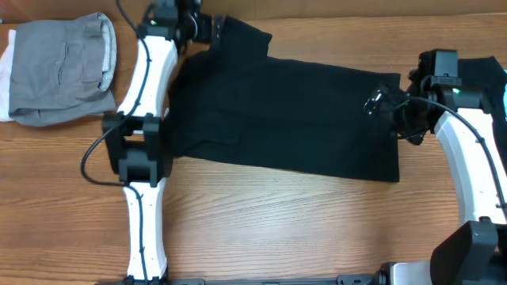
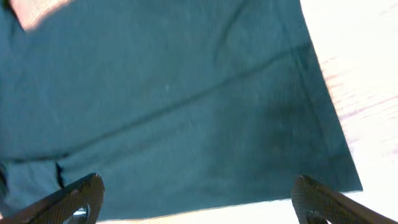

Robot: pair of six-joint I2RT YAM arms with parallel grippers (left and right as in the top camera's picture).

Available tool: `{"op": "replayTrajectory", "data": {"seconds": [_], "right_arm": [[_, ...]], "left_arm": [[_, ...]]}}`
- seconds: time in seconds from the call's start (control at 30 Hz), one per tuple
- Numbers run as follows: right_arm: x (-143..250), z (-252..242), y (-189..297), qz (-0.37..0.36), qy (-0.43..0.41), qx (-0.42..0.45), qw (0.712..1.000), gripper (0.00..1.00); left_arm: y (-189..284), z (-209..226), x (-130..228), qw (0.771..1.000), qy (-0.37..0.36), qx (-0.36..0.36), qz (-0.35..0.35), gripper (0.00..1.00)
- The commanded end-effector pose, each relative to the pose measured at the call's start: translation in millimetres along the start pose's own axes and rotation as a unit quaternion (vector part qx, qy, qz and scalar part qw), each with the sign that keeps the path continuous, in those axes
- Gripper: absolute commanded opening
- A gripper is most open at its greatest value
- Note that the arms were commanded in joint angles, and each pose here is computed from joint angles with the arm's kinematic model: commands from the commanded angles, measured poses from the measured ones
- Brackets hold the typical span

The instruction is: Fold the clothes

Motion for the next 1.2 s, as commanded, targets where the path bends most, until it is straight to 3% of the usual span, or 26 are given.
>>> {"op": "replayTrajectory", "data": {"seconds": [0.0, 0.33, 0.53, 0.97, 1.17], "right_arm": [[2, -3, 0, -0.001, 0.015, 0.021, 1.000, 1.00], [9, -10, -11, 0.029, 0.009, 0.045, 0.999, 1.00], [8, -12, -20, 0.040, 0.006, 0.053, 0.998, 1.00], [7, -12, -26, 0.046, 0.005, 0.056, 0.997, 1.00], [7, -13, -26, 0.046, 0.005, 0.056, 0.997, 1.00]], "left_arm": [[-11, 0, 1, 0.999, 0.010, 0.028, -0.015, 0.99], [-53, 8, 16, 0.998, 0.012, 0.020, -0.051, 1.00], [-71, 9, 32, 0.999, 0.021, 0.009, -0.036, 1.00], [-91, -8, 49, 0.999, -0.049, 0.017, -0.018, 0.98], [-97, -9, 57, 0.998, -0.052, 0.019, -0.008, 0.85]]}}
Point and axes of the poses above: each gripper's point midway between its finger pads, its own y axis back along the fingers, its own z axis along the line the jaws close on, x = y × z, the point moved 9 cm from there along y, back along the fingers, and after that the axes turned 7 degrees about -y, right-handed, at the moved point
